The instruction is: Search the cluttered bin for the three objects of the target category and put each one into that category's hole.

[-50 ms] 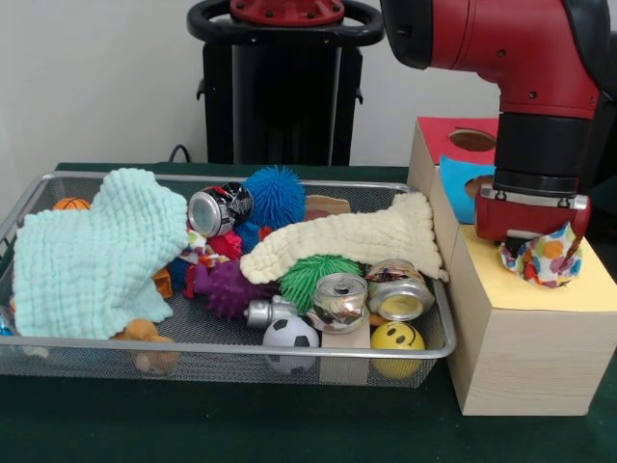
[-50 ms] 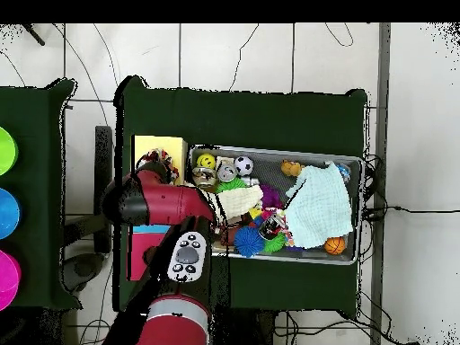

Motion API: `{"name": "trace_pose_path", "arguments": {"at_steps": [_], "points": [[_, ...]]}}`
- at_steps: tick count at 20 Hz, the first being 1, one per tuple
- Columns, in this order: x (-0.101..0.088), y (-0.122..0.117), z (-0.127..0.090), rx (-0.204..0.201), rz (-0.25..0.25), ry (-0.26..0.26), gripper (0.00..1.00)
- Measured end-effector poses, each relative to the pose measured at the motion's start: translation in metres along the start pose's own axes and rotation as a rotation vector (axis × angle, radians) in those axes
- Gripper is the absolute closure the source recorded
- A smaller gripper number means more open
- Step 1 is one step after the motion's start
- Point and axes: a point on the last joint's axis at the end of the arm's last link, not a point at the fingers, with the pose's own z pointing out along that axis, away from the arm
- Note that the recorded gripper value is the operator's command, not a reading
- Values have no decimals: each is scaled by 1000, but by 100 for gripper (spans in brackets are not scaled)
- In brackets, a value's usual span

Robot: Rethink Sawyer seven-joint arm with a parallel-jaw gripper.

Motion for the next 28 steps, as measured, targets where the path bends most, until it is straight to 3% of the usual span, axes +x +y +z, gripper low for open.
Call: {"name": "trace_pose_path", "arguments": {"at_steps": [2, 3, 18, 28], "points": [[-1, 2, 0, -3, 0, -1, 100], [-1, 2, 0, -4, 0, -2, 0], [-2, 8, 0, -15, 2, -2, 0], [-5, 8, -7, -2, 13, 39, 0]]}}
